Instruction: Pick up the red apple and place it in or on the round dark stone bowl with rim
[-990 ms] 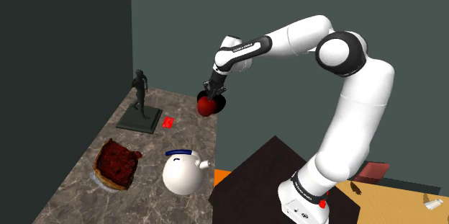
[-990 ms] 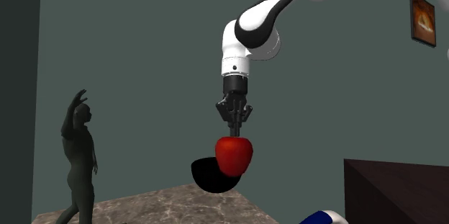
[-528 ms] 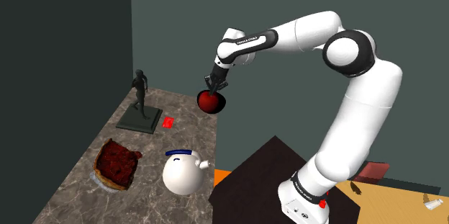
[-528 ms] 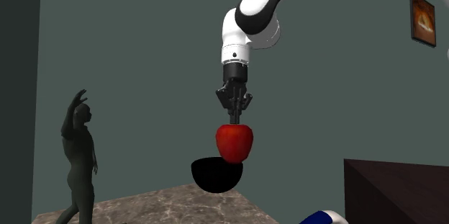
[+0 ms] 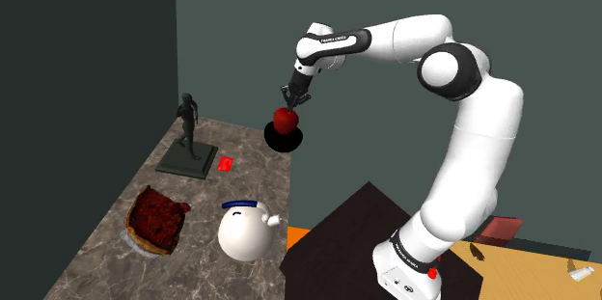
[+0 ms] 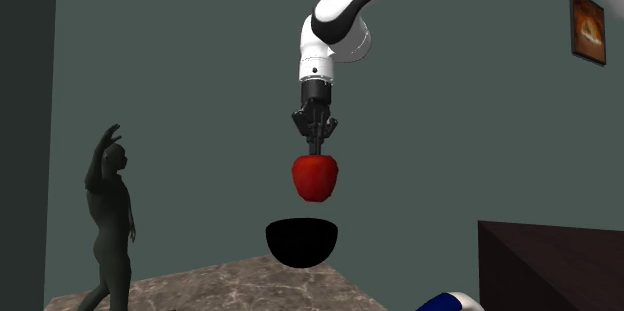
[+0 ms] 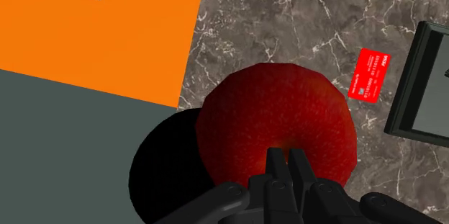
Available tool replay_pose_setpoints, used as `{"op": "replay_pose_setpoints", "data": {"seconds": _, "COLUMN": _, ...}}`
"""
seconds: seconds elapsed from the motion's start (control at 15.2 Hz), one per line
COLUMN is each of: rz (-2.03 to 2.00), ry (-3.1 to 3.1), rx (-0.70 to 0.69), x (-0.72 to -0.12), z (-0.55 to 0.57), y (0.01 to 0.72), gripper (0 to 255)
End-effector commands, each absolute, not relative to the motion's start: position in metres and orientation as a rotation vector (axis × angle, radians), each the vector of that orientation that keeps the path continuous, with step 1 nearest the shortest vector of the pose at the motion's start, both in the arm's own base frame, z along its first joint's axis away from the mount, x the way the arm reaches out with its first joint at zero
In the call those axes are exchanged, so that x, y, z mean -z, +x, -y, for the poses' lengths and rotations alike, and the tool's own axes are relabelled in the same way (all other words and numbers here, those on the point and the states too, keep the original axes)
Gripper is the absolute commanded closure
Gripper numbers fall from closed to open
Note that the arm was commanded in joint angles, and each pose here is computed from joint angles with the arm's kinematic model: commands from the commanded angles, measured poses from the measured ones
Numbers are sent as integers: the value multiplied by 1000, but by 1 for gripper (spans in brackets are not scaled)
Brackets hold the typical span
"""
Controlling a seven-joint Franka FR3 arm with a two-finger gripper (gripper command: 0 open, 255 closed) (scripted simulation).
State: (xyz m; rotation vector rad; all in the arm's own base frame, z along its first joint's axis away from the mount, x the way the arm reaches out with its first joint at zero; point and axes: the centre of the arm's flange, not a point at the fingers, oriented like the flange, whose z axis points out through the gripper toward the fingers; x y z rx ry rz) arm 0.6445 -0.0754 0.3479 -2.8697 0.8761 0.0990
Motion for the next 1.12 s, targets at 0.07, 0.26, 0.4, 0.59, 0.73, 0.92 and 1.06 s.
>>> {"op": "replay_pose_setpoints", "data": {"seconds": 0.07, "rz": -875, "ry": -2870, "rx": -99, "x": -361, "z": 108, "y": 662, "gripper": 255}}
{"op": "replay_pose_setpoints", "data": {"seconds": 0.26, "rz": -875, "ry": -2870, "rx": -99, "x": -374, "z": 140, "y": 682, "gripper": 255}}
{"op": "replay_pose_setpoints", "data": {"seconds": 0.4, "rz": -875, "ry": -2870, "rx": -99, "x": -382, "z": 161, "y": 695, "gripper": 255}}
{"op": "replay_pose_setpoints", "data": {"seconds": 0.59, "rz": -875, "ry": -2870, "rx": -99, "x": -385, "z": 181, "y": 708, "gripper": 255}}
{"op": "replay_pose_setpoints", "data": {"seconds": 0.73, "rz": -875, "ry": -2870, "rx": -99, "x": -375, "z": 181, "y": 708, "gripper": 255}}
{"op": "replay_pose_setpoints", "data": {"seconds": 0.92, "rz": -875, "ry": -2870, "rx": -99, "x": -359, "z": 181, "y": 708, "gripper": 255}}
{"op": "replay_pose_setpoints", "data": {"seconds": 1.06, "rz": -875, "ry": -2870, "rx": -99, "x": -348, "z": 181, "y": 708, "gripper": 255}}
